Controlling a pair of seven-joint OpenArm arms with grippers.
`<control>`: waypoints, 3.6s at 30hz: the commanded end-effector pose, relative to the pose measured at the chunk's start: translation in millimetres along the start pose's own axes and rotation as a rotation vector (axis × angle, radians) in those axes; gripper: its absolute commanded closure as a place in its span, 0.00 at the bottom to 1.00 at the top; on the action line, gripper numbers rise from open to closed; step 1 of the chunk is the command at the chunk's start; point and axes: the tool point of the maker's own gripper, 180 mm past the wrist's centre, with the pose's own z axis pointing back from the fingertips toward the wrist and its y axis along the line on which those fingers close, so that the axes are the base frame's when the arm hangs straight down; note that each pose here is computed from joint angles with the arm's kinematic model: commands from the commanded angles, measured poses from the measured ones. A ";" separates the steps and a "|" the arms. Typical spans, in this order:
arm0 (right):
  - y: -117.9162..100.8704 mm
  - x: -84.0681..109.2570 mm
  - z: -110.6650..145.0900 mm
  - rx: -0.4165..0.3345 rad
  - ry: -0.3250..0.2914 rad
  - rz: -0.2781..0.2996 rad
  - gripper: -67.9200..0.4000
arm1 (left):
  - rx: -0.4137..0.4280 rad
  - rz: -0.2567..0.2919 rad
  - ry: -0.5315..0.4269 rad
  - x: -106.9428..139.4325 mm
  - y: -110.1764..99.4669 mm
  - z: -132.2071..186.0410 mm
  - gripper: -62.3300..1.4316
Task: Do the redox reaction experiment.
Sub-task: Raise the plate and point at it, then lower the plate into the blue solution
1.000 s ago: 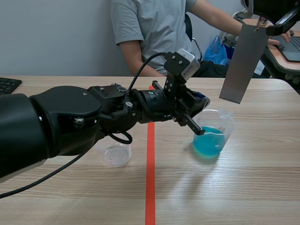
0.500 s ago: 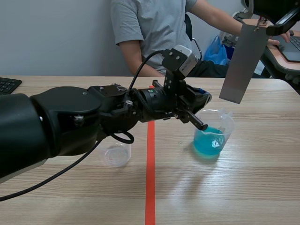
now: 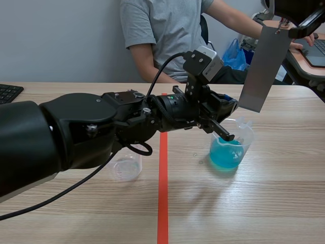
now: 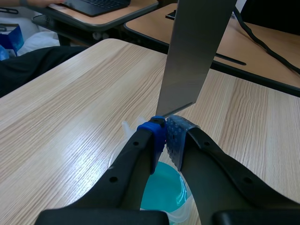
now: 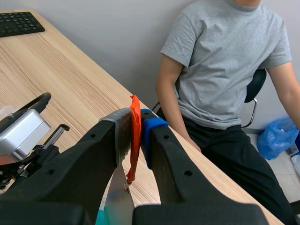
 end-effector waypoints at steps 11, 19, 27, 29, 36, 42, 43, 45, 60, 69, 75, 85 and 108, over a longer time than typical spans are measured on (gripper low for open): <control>-6.4 15.8 1.4 -0.013 -0.042 0.023 0.98 | -0.019 -0.002 -0.060 21.5 -7.1 -7.5 0.90; -6.4 16.0 1.4 -0.013 -0.043 0.023 0.98 | -0.007 -0.016 -0.034 14.5 0.4 -0.2 0.90; -6.4 15.9 1.4 -0.013 -0.042 0.023 0.98 | 0.101 -0.018 -0.002 -0.6 37.8 63.3 0.90; -6.4 15.8 1.4 -0.013 -0.042 0.023 0.98 | 0.148 -0.016 0.011 -4.2 49.8 89.9 0.90; -6.4 15.8 1.4 -0.013 -0.042 0.023 0.98 | 0.306 -0.034 0.105 -20.9 73.7 196.6 0.90; -6.4 15.8 1.4 -0.013 -0.042 0.023 0.98 | 0.427 -0.009 0.250 -54.9 72.5 282.9 0.90; -6.4 15.9 1.4 -0.013 -0.042 0.023 0.98 | 0.446 0.004 0.273 -62.0 70.5 295.5 0.90; -6.4 15.9 1.4 -0.013 -0.042 0.023 0.98 | 0.503 0.032 0.320 -76.2 68.7 321.6 0.90; -5.8 15.5 0.6 -0.013 -0.045 0.017 0.98 | 0.929 0.195 0.380 -122.8 33.3 448.1 0.90; 0.2 10.1 -5.1 -0.015 -0.042 -0.015 0.98 | 1.028 0.268 0.413 -144.5 10.2 464.0 0.90; 2.8 5.2 -9.2 -0.023 -0.033 -0.014 0.98 | 1.033 0.277 0.422 -146.8 9.0 464.7 0.90; 6.0 -11.5 -16.1 -0.018 -0.012 -0.062 0.98 | 1.032 0.282 0.430 -148.3 7.7 465.3 0.90; 15.6 -43.5 -29.5 -0.001 0.028 -0.072 0.98 | 1.058 0.319 0.407 -152.5 1.2 462.1 0.90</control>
